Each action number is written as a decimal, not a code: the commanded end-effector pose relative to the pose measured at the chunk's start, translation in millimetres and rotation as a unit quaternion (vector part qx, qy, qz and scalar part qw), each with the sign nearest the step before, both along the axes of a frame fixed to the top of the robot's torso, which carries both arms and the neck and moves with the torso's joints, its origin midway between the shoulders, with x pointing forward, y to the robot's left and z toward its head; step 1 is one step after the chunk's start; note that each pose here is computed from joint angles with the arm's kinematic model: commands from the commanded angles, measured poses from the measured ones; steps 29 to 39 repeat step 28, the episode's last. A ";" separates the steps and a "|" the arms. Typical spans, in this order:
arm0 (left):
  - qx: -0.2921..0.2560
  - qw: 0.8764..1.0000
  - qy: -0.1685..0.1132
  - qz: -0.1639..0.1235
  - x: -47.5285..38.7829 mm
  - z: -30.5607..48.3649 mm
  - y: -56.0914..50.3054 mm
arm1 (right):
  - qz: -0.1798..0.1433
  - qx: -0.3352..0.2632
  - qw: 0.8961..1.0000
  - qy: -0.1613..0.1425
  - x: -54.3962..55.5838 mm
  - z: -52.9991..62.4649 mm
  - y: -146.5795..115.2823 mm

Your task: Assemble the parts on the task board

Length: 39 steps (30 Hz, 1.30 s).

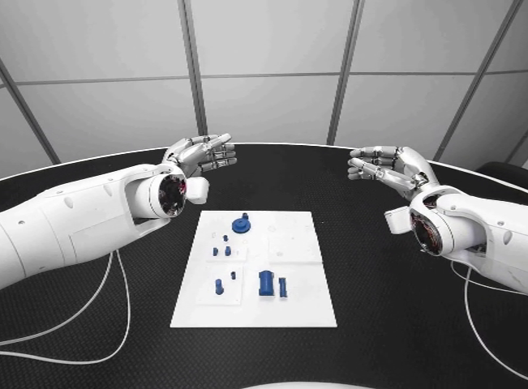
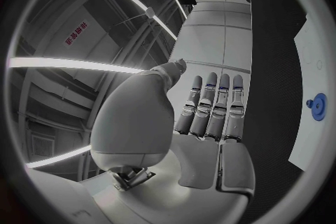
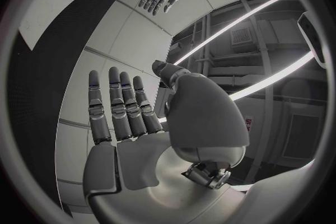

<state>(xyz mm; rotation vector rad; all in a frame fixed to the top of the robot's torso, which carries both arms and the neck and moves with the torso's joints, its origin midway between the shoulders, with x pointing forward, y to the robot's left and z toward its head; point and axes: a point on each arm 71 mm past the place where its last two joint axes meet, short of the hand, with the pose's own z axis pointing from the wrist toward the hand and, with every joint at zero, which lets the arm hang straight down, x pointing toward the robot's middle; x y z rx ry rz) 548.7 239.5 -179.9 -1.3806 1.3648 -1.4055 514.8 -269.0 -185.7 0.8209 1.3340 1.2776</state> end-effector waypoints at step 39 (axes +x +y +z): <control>0.088 0.990 -0.077 0.079 -86.1 -44.1 -46.7 | -0.101 0.110 0.985 0.084 -53.1 -38.5 76.6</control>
